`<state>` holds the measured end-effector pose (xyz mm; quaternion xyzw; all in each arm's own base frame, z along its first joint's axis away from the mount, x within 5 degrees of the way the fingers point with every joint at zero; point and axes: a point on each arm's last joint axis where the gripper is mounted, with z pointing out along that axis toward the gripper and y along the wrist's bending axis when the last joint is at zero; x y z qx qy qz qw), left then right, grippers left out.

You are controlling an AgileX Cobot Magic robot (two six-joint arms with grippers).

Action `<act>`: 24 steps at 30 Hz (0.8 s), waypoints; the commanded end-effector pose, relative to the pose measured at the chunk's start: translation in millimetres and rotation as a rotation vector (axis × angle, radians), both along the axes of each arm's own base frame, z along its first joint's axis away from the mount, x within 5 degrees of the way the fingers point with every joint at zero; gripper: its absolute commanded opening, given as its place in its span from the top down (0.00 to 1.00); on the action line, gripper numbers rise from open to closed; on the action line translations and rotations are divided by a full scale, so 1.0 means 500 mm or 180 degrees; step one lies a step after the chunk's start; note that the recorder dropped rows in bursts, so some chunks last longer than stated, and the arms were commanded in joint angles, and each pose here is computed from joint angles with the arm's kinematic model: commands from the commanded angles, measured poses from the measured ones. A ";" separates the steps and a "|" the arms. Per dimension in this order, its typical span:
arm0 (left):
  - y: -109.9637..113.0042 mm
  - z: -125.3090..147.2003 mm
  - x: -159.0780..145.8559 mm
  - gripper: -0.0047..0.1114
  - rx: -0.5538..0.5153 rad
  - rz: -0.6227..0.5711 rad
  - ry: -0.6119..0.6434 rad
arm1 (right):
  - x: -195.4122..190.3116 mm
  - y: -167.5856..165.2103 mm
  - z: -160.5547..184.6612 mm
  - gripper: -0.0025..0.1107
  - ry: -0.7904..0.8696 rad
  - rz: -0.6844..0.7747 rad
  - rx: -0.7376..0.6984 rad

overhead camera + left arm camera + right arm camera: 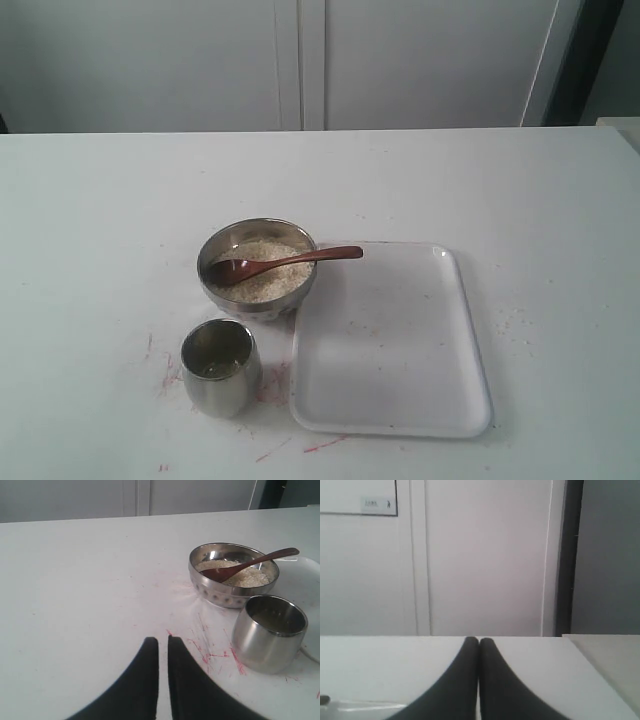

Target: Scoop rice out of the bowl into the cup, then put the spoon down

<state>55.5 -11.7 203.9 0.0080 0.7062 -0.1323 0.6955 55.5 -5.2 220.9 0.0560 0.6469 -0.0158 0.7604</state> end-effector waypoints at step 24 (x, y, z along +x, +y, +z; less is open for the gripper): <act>0.000 0.005 0.000 0.84 -0.0044 -0.0004 -0.0022 | 0.003 0.012 0.267 0.98 0.1500 0.0174 0.0711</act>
